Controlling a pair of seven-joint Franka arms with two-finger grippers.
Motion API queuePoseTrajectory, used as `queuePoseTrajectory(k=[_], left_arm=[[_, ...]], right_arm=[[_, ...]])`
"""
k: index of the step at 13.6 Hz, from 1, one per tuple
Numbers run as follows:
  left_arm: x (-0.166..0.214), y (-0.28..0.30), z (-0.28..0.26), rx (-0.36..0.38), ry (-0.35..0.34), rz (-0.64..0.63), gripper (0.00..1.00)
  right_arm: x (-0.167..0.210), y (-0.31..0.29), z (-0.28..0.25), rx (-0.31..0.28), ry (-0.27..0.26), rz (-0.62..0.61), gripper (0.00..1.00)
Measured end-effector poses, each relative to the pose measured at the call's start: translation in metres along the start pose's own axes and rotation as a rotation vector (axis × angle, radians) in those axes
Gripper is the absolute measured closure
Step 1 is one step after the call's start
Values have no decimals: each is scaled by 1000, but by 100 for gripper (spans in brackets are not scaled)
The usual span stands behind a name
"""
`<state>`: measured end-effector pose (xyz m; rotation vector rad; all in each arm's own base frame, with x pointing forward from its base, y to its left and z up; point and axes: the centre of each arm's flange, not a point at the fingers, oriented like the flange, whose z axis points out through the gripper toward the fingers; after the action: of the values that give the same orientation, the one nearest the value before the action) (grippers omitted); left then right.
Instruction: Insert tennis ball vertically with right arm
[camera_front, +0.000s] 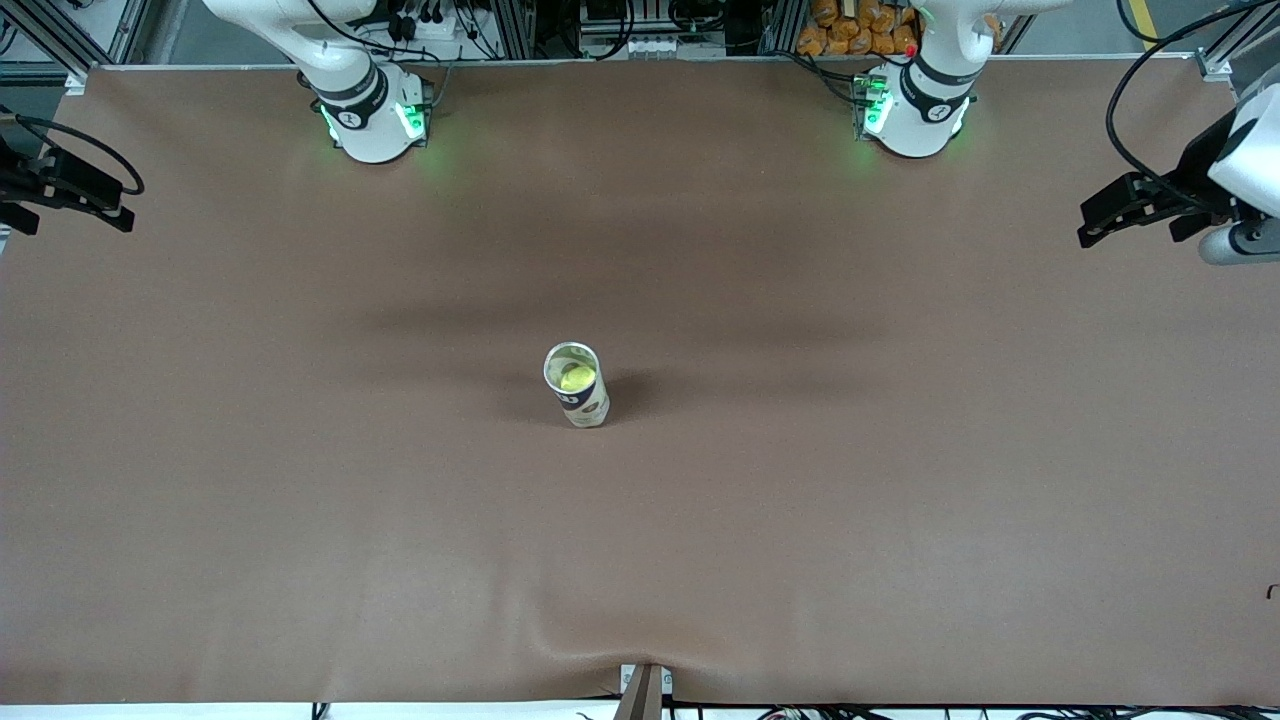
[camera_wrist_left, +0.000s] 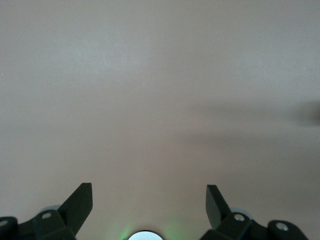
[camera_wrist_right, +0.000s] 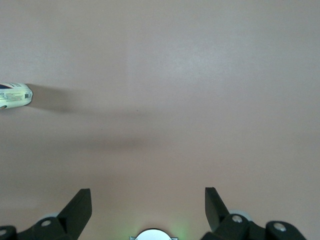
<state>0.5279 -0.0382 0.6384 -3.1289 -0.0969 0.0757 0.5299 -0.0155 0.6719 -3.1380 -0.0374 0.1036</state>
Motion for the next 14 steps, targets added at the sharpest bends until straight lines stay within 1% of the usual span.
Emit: queuePoseTrajectory(k=[7,12,14], left_arm=[[-16,-2,-2,1,18,4,0],[-13,1,1,2,13,16,0],[-7,3,0,2,-3,18,0]], right_arm=[[0,0,0,0,-1,0,0],[0,0,0,0,-1,0,0],[0,0,0,0,-1,0,0]])
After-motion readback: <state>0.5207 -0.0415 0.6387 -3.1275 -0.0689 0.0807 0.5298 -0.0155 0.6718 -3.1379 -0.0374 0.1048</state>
